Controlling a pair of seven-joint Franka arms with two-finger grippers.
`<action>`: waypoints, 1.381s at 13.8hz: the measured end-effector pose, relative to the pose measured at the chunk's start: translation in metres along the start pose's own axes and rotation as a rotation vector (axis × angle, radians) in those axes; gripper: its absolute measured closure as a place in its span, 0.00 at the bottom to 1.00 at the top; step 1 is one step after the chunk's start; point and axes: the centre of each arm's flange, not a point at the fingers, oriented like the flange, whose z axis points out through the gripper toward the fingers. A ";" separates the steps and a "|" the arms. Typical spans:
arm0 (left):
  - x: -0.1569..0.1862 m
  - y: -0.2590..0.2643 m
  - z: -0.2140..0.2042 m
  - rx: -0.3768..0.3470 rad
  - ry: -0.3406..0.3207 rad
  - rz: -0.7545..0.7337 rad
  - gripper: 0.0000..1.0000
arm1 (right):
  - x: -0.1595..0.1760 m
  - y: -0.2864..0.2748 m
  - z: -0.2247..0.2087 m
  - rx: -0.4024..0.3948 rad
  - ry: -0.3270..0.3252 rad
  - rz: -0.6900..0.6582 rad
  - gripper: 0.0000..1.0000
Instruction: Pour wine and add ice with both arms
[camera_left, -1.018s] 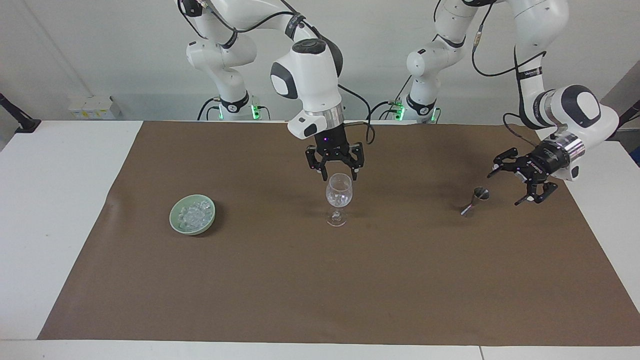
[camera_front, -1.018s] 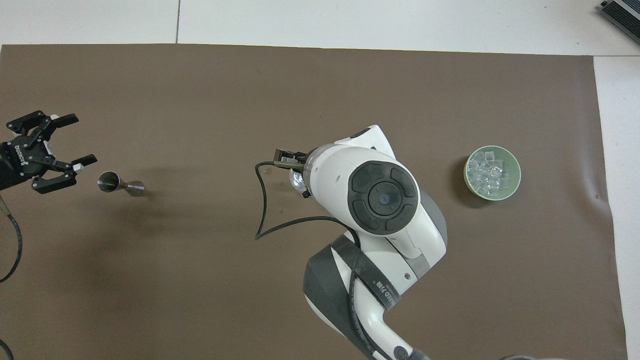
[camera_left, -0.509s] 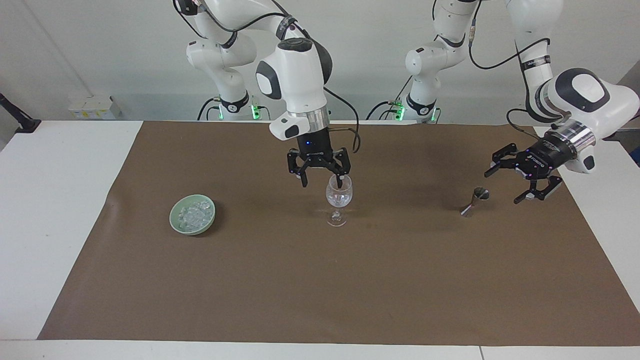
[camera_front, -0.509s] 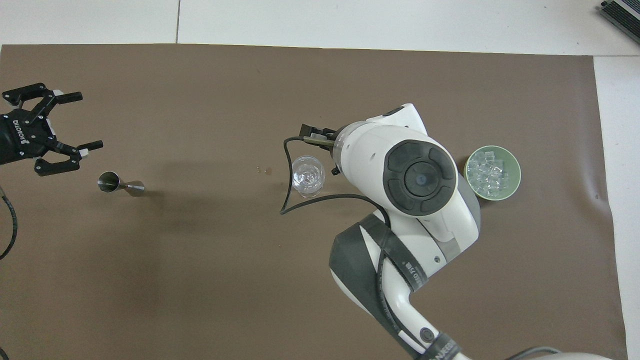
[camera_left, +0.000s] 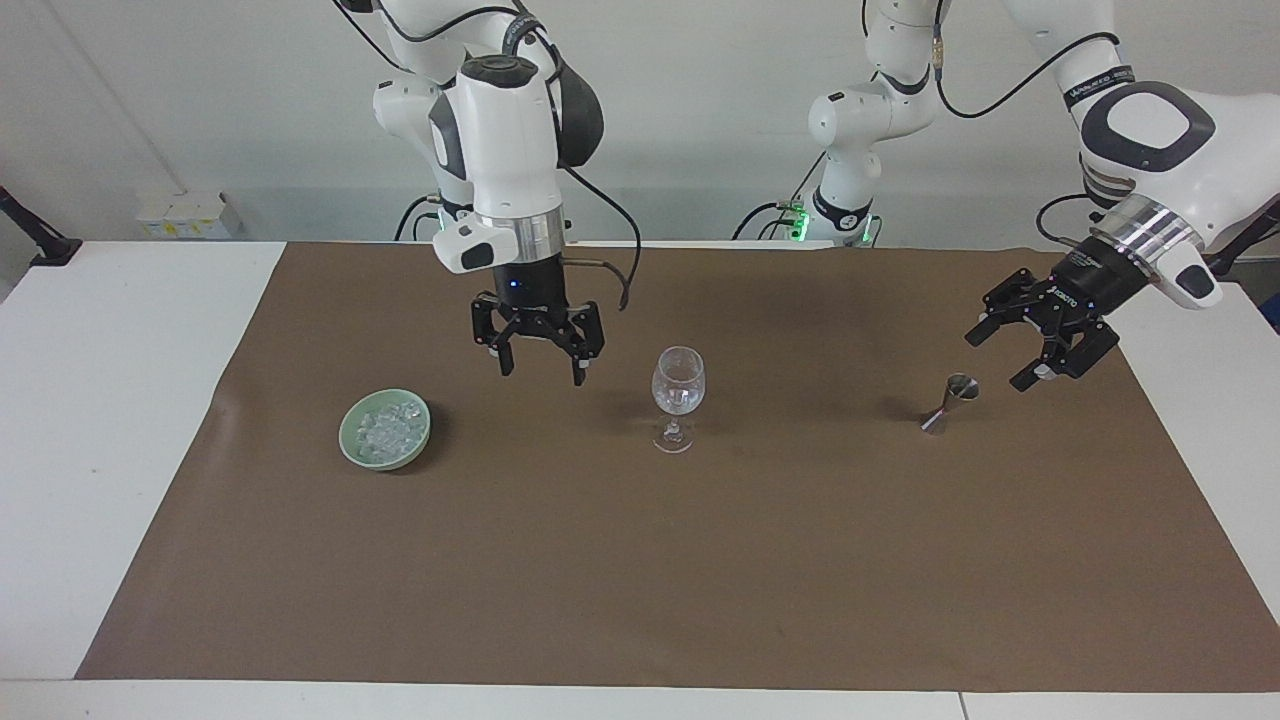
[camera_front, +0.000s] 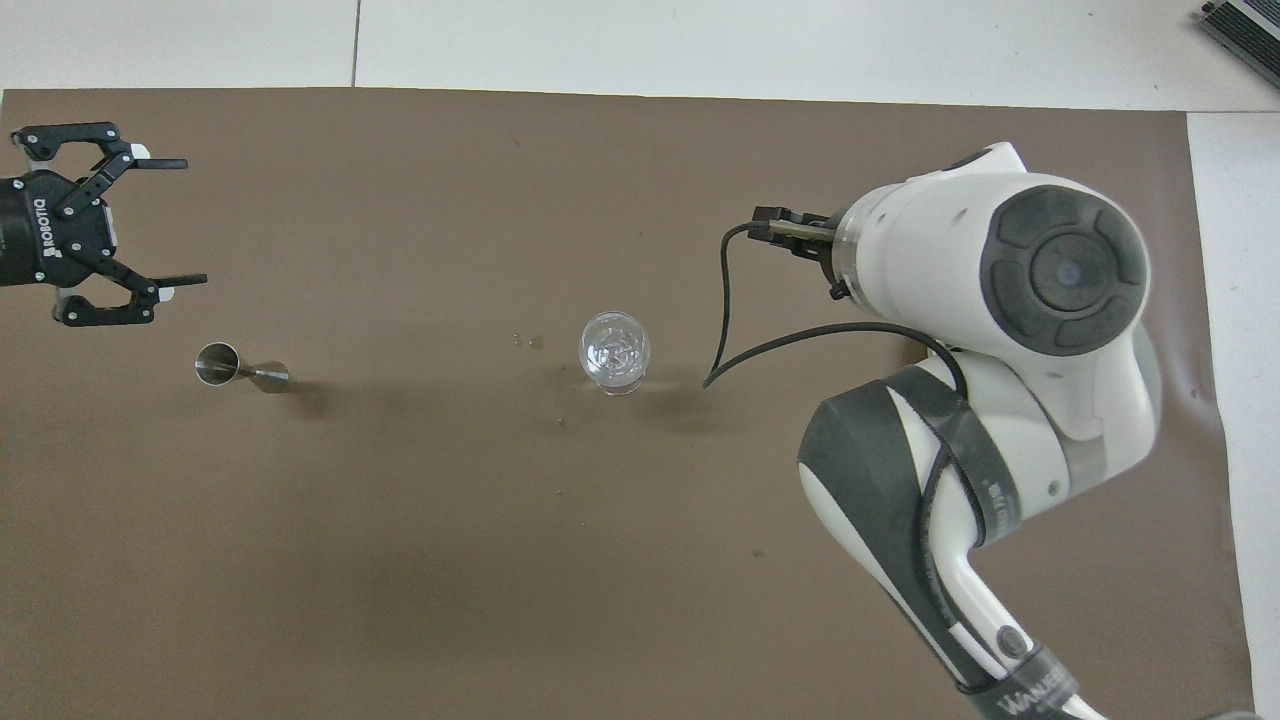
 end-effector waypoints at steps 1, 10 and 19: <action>-0.003 0.000 0.002 0.019 0.021 0.074 0.00 | 0.006 0.014 -0.006 -0.019 -0.006 -0.004 0.00; -0.038 0.000 0.021 0.265 0.208 0.651 0.00 | 0.039 0.121 -0.070 -0.072 -0.134 -0.084 0.00; -0.040 -0.002 0.000 0.597 0.238 1.235 0.00 | 0.047 0.201 -0.122 -0.052 -0.256 -0.156 0.00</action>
